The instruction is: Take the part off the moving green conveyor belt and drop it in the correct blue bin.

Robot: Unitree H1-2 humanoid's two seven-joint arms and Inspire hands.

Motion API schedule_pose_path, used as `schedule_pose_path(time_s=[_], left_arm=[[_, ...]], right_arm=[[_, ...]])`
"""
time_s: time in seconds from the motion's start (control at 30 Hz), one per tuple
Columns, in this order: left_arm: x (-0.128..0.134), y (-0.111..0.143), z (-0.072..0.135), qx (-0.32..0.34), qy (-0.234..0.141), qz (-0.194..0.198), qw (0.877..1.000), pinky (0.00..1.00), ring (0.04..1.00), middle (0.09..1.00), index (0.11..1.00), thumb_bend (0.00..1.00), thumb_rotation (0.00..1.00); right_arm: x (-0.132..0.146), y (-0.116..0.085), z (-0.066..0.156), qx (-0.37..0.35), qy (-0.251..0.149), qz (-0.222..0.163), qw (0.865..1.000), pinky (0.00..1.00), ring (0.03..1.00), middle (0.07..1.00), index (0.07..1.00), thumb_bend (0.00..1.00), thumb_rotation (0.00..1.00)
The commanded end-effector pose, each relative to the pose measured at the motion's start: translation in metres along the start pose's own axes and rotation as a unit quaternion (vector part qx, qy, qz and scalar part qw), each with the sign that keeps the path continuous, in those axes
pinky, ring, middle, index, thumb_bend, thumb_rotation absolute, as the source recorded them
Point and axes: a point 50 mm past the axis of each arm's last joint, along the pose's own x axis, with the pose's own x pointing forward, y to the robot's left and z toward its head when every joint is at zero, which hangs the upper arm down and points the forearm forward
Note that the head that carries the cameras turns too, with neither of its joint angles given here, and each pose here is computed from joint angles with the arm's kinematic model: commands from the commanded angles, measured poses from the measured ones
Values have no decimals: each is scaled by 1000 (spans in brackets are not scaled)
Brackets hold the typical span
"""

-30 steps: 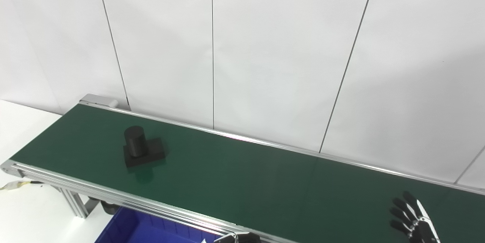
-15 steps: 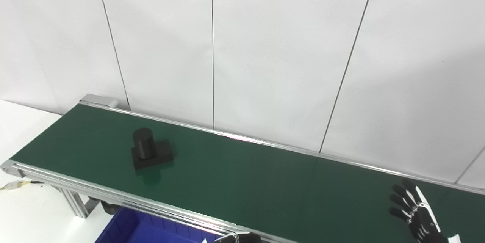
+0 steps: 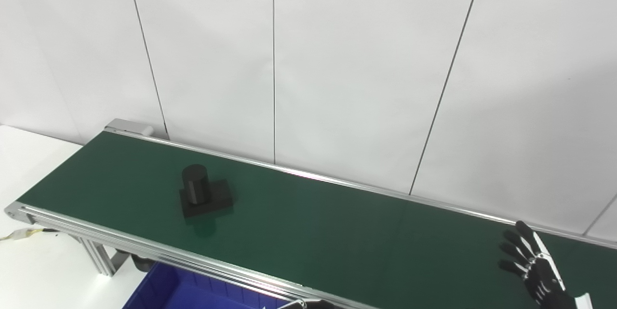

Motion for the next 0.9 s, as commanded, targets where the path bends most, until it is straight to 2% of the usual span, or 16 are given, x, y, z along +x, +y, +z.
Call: schedule_pose_path(time_s=[0.0, 0.5, 0.73, 0.87], left_arm=[[7, -1, 12, 16, -35, -3, 999, 648, 711, 760, 734, 969, 97], [6, -3, 11, 9, -37, -3, 999, 661, 718, 766, 735, 972, 97], [6, -2, 13, 12, -38, -1, 999, 658, 713, 763, 735, 969, 104], [3, 0, 13, 17, -36, 1, 999, 659, 710, 759, 741, 972, 113]], right_arm=[[12, -4, 9, -10, -16, 1, 1000, 751, 844, 887, 943, 991, 431], [31, -5, 15, -8, -11, 6, 1000, 779, 856, 886, 942, 985, 357], [31, -4, 15, -30, -21, 9, 999, 748, 838, 881, 934, 991, 394], [32, 1, 16, -25, -31, 8, 999, 750, 832, 870, 923, 998, 379]])
